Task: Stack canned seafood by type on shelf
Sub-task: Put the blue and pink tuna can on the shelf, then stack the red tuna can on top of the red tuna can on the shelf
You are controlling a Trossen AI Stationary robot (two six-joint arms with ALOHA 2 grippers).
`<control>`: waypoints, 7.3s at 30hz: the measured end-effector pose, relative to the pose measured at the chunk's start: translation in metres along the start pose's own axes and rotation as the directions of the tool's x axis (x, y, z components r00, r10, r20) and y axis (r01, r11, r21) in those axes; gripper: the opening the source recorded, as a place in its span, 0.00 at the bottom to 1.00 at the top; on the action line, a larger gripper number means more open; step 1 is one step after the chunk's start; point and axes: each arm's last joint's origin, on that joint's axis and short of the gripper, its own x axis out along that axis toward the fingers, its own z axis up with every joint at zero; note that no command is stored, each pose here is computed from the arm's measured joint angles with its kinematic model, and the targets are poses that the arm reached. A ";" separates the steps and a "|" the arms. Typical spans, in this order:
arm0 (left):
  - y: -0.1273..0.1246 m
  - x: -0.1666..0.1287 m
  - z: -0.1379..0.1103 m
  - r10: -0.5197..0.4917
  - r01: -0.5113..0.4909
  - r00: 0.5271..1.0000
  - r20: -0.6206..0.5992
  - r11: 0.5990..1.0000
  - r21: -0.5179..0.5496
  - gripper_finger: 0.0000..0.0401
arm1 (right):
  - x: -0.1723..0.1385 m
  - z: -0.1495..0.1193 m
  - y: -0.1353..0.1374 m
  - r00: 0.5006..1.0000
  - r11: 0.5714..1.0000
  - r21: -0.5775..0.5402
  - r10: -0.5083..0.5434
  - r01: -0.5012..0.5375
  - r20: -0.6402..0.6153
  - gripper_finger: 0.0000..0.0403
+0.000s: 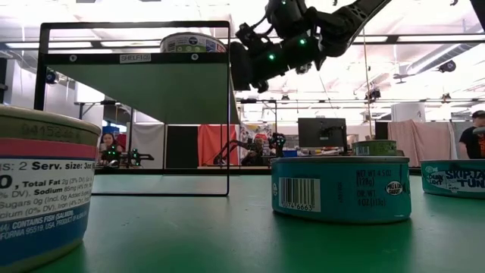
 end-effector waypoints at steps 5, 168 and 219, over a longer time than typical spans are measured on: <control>0.000 0.000 -0.001 0.003 -0.003 1.000 -0.001 1.000 0.007 0.00 | 0.005 0.029 -0.016 0.999 0.999 0.001 -0.036 0.036 0.001 0.02; -0.138 -0.028 0.011 -0.399 0.127 0.437 -0.806 0.914 -0.384 0.00 | -0.219 -0.023 0.215 0.948 0.950 0.132 0.298 -0.284 -0.108 0.02; -0.095 -0.031 -0.047 -0.599 0.219 0.456 -0.659 0.793 -0.569 0.00 | -0.199 -0.033 0.210 0.978 0.981 0.049 0.191 -0.187 -0.082 0.02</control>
